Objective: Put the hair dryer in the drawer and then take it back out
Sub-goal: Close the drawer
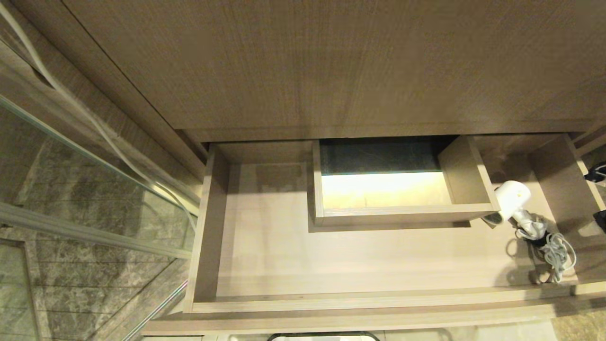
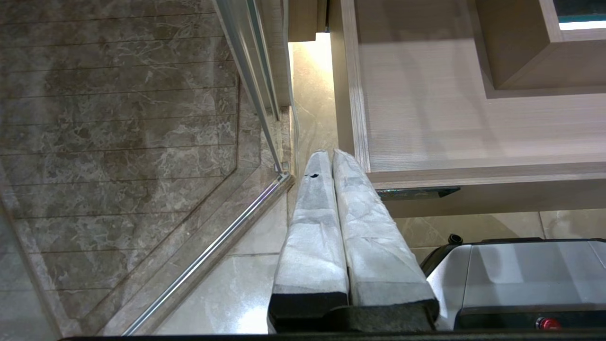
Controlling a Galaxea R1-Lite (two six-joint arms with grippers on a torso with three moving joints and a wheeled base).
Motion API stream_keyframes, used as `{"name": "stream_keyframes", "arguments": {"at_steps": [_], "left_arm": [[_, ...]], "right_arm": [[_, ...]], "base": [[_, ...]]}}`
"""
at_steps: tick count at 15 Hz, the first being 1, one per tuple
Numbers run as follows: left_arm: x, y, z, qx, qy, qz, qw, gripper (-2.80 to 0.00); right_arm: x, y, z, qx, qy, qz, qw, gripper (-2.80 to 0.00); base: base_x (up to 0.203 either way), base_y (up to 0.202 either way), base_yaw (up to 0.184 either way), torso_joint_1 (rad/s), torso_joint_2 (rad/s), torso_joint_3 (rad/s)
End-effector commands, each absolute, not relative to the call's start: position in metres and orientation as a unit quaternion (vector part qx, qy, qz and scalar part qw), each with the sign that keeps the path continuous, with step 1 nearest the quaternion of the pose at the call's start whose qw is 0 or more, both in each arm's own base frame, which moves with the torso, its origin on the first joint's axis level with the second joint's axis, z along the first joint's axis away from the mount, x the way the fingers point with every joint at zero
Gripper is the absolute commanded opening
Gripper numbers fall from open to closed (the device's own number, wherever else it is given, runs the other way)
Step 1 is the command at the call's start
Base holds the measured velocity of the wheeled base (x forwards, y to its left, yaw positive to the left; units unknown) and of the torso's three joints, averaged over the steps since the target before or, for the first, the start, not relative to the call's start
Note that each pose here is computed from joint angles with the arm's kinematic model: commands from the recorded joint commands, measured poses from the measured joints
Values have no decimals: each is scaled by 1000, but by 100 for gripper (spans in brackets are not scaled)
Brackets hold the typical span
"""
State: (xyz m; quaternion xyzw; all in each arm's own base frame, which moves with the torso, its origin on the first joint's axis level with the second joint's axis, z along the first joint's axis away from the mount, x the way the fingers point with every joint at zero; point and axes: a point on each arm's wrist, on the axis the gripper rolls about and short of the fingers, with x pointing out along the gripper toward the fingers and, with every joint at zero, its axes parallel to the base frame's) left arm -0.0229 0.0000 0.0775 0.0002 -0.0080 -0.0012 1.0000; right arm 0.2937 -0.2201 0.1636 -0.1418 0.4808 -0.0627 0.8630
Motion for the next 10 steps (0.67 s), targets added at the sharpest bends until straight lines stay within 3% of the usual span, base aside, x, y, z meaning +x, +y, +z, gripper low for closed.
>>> {"name": "stream_keyframes", "arguments": {"at_steps": [1,2,6,10], "left_arm": [[-23,0,78,0,-8,-1,1000,-280],[-23,0,78,0,-8,-1,1000,-280],[-23,0,78,0,-8,-2,1000,-280],[-23,0,78,0,-8,-2,1000,-280]], "right_arm": [[278,-209,179,-147,472,-67,867,-133],[268,-202,188,-150,466,-72,869,-280],[212,-162,216,-149,464,-86,869,-280],[143,-119,205,-122,523,-97,838,-280]], "base": [[0,0,0,0,0,0],[0,0,0,0,0,0],[0,0,0,0,0,0],[0,0,0,0,0,0]]}}
